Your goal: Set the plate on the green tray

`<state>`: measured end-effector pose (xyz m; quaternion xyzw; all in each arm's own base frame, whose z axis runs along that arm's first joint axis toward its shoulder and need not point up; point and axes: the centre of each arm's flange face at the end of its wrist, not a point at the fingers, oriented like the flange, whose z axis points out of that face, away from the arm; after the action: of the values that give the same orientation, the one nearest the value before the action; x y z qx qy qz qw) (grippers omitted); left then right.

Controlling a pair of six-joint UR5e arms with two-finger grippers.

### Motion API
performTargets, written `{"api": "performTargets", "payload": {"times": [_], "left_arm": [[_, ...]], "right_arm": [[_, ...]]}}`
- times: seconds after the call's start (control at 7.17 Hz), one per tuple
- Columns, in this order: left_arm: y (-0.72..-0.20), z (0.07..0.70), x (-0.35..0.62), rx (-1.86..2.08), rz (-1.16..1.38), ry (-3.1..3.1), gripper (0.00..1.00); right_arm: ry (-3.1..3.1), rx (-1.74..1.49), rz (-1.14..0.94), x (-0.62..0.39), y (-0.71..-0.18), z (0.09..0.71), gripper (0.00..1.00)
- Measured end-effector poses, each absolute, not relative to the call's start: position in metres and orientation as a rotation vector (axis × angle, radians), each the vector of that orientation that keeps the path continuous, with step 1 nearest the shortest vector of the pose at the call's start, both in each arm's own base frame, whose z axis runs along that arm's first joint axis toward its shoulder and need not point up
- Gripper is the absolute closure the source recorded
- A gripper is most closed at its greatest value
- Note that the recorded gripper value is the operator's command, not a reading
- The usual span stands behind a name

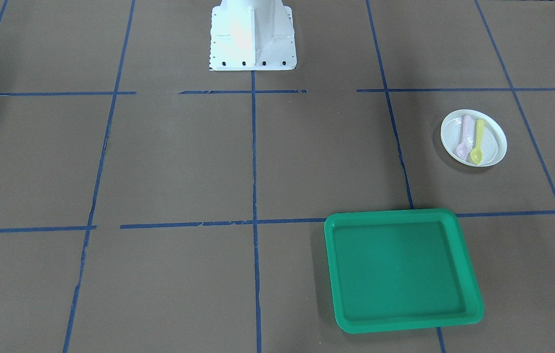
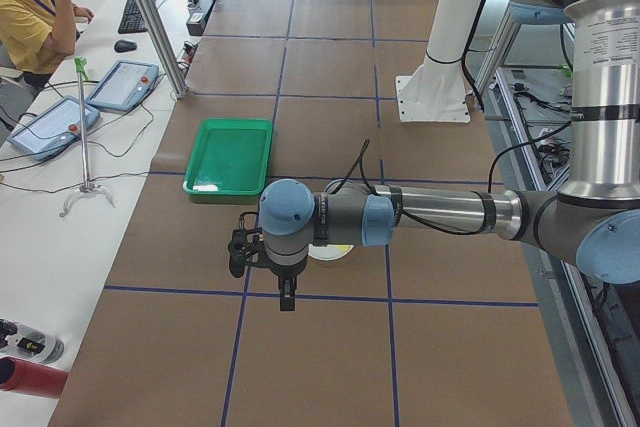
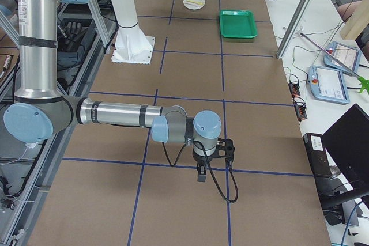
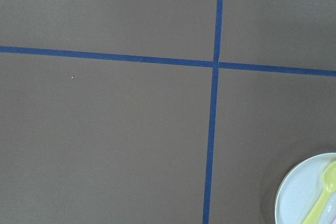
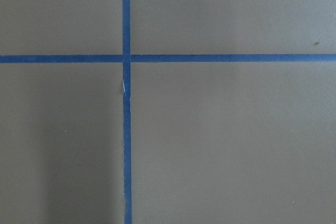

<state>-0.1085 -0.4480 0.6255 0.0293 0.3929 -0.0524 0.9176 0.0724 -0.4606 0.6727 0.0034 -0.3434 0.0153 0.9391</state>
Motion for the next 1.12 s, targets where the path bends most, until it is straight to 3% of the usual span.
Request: {"api": "performTargets", "payload": {"times": [0.84, 1.12], "left_arm": [[-0.45, 0.625, -0.098, 0.096, -0.073, 0.827, 0.0], [-0.461, 0.624, -0.05, 0.111, 0.037, 0.87, 0.0]], "right_arm": [[-0.701, 0.007, 0.031, 0.072, -0.461, 0.673, 0.0], [-0.701, 0.007, 0.031, 0.072, -0.461, 0.673, 0.0]]}}
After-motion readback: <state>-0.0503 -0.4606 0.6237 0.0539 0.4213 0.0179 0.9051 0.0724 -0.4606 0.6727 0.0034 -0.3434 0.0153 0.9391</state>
